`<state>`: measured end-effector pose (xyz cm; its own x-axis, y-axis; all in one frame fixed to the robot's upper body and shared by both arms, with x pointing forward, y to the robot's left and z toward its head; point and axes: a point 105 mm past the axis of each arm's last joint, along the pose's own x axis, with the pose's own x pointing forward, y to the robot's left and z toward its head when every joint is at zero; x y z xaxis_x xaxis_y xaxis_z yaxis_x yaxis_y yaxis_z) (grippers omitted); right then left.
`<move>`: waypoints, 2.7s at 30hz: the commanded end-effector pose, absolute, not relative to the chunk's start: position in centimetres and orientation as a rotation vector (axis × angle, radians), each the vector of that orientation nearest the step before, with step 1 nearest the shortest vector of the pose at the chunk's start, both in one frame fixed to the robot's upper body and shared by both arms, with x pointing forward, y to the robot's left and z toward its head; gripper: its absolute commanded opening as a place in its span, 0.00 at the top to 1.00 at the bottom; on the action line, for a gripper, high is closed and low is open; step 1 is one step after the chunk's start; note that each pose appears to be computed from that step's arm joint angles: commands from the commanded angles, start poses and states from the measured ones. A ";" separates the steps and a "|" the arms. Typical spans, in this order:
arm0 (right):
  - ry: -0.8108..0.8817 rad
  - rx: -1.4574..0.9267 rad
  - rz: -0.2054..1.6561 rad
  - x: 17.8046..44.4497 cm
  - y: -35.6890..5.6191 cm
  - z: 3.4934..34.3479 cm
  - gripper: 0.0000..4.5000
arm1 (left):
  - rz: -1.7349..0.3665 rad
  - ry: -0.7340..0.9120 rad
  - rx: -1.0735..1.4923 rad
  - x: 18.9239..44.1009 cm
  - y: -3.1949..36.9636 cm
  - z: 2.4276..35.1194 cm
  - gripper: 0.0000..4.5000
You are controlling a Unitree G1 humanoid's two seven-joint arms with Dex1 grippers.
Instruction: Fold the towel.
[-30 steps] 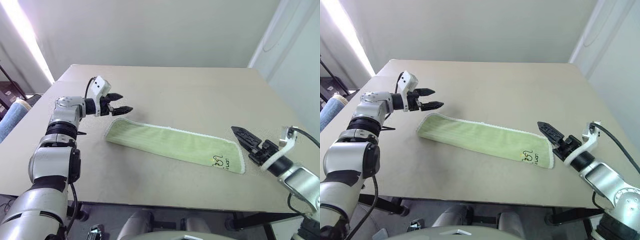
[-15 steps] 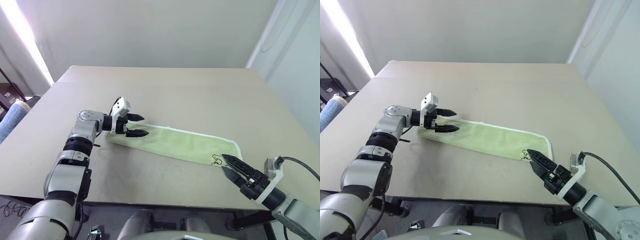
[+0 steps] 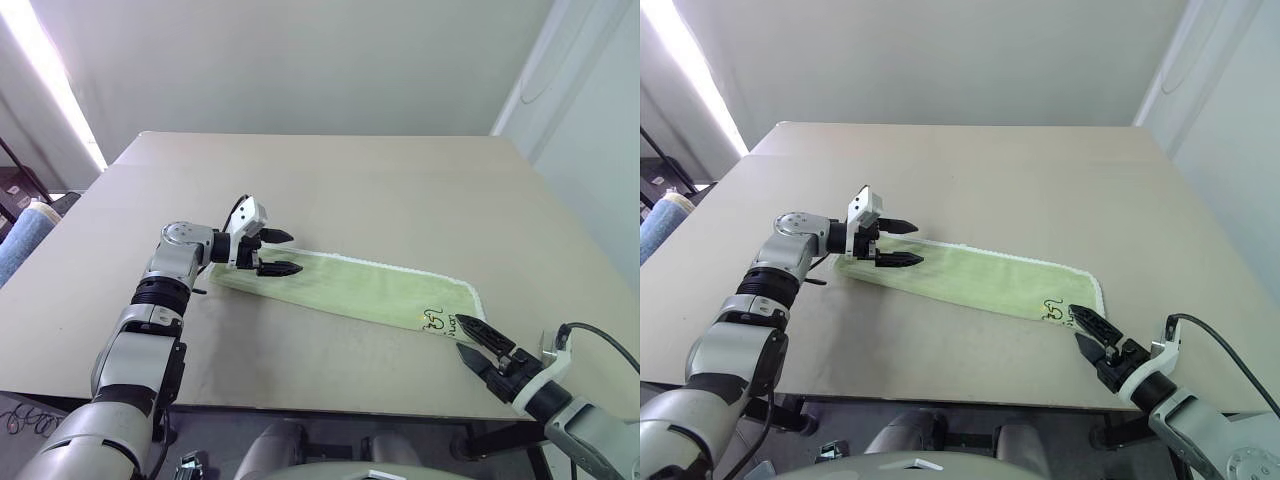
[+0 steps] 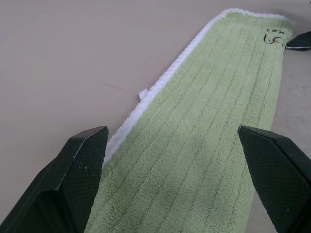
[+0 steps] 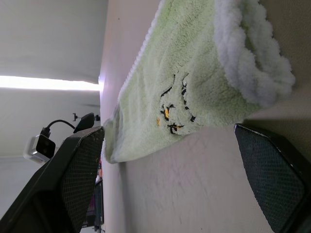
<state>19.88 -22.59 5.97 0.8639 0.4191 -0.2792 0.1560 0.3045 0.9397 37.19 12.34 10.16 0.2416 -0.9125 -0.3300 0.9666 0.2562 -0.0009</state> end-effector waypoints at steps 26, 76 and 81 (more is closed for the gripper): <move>0.323 1.123 0.026 26.4 -26.1 7.0 0.48 | -1.263 0.237 0.250 37.8 12.6 11.2 0.00; 0.456 0.564 -0.058 29.2 -29.4 14.4 0.99 | -1.148 0.238 0.305 39.7 13.8 12.1 0.00; 0.454 0.553 0.066 29.8 -25.7 15.7 0.99 | -1.144 0.238 0.309 39.7 13.8 12.2 0.00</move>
